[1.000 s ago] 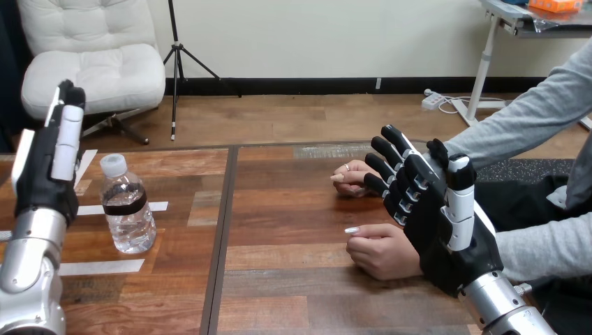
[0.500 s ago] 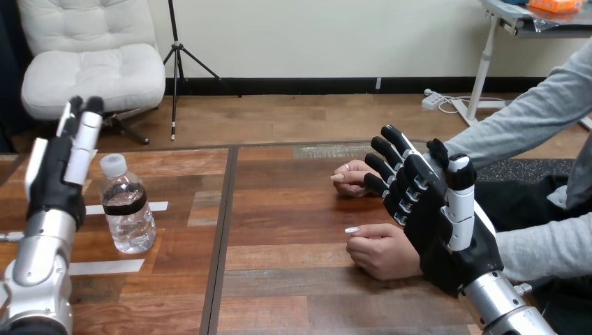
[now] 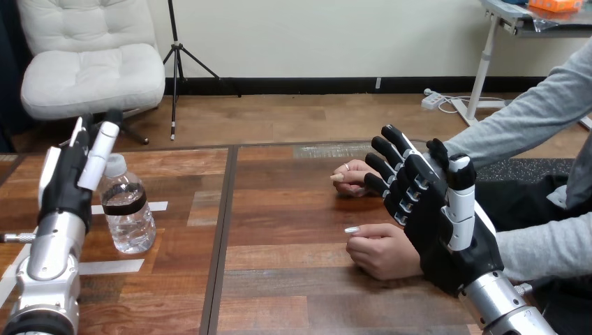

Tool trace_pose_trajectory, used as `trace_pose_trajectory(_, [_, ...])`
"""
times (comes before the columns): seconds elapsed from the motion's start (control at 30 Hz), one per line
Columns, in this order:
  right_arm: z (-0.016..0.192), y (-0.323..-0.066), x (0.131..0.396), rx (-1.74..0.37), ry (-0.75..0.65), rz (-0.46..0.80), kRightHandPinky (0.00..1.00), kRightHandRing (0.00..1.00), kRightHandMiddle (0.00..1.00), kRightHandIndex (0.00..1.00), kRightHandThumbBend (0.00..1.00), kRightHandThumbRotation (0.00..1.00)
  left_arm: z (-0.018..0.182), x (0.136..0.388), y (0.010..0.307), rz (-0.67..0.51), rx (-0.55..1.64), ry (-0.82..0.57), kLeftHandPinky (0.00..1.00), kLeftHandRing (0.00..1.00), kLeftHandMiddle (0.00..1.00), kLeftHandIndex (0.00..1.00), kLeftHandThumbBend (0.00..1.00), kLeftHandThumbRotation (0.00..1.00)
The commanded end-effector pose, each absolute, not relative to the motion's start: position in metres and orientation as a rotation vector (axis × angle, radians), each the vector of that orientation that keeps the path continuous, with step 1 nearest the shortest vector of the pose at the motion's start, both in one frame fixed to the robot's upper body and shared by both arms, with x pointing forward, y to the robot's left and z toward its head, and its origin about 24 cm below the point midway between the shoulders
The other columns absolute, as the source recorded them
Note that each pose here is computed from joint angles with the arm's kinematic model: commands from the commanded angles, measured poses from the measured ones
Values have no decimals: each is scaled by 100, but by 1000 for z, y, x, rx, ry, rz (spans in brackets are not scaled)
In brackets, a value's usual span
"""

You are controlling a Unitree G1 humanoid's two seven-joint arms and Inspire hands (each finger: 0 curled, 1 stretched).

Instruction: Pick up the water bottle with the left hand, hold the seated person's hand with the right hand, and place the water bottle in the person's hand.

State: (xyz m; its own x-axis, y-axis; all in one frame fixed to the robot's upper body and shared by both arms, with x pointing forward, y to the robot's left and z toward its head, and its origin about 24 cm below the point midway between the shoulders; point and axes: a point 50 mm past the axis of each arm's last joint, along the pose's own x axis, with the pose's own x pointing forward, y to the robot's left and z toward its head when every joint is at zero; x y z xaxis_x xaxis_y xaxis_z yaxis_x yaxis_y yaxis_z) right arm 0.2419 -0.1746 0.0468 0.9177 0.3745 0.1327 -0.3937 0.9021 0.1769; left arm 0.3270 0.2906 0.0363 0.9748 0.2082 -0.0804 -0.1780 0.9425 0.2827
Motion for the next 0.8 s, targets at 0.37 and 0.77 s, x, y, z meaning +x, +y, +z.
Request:
trace_pose_trajectory(0.37, [70, -175, 250, 187, -195, 412, 100, 100, 100, 100, 100, 100, 63, 346, 291, 243, 380, 71, 100, 100, 100, 100, 91, 97])
trace_pose_trajectory(0.77, [70, -176, 250, 189, -198, 408, 100, 100, 100, 100, 100, 100, 60, 345, 292, 263, 432, 93, 100, 100, 100, 100, 92, 99])
